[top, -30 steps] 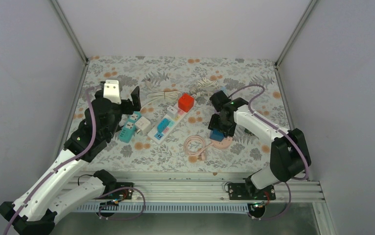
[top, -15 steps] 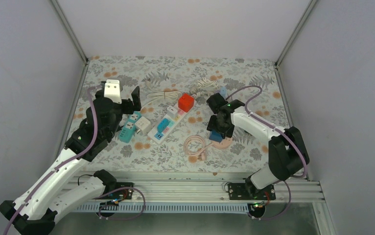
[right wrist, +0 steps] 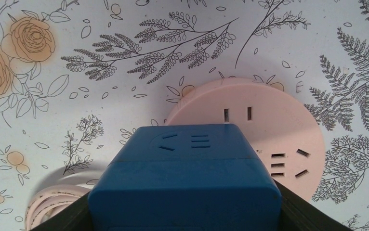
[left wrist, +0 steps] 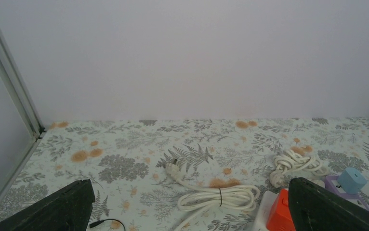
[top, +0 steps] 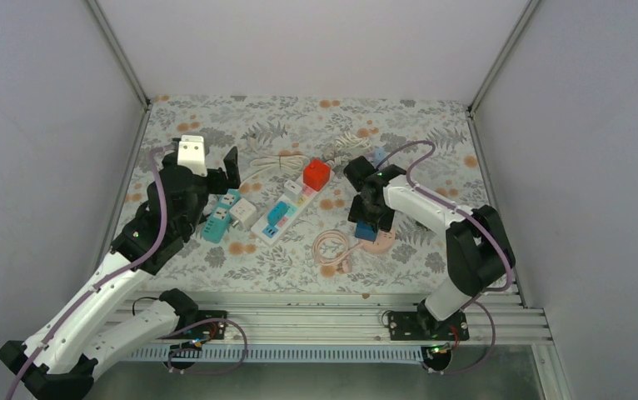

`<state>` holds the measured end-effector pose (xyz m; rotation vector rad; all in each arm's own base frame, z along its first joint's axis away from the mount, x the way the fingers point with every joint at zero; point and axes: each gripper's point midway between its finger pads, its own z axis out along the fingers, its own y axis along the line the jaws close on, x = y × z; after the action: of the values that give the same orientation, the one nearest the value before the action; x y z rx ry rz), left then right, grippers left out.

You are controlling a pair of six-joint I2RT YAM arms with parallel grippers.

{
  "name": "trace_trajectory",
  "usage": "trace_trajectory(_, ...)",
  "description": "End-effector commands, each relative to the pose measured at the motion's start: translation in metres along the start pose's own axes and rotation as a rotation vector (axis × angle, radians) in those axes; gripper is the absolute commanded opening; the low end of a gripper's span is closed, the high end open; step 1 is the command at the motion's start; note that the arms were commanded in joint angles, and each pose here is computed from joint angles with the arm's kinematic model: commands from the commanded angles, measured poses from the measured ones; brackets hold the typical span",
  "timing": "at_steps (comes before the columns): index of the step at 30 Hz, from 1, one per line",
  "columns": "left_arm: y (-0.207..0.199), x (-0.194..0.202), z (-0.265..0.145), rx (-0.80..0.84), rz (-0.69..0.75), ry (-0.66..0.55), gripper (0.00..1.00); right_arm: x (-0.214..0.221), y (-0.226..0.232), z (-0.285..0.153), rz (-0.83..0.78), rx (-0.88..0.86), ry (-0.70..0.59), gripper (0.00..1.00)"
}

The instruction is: Insert the plug

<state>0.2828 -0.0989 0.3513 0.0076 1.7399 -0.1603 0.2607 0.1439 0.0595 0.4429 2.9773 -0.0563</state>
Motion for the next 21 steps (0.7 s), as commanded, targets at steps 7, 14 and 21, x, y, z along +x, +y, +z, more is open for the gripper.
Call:
trace_trajectory(7, 0.002, 0.004, 0.005, -0.024, 0.025, 0.012, 1.0, -0.013, 0.04, 0.039, 0.042, -0.063, 0.036, 0.04)
trace_trajectory(14, 0.002, 0.008, 0.011, -0.038, 0.04, 0.027, 1.0, -0.045, 0.079, 0.029, 0.115, -0.18, -0.024, 0.1)
trace_trajectory(21, 0.003, 0.01, 0.013, -0.054, 0.046, 0.033, 1.0, -0.053, 0.083, 0.028, 0.098, -0.189, -0.048, 0.26)
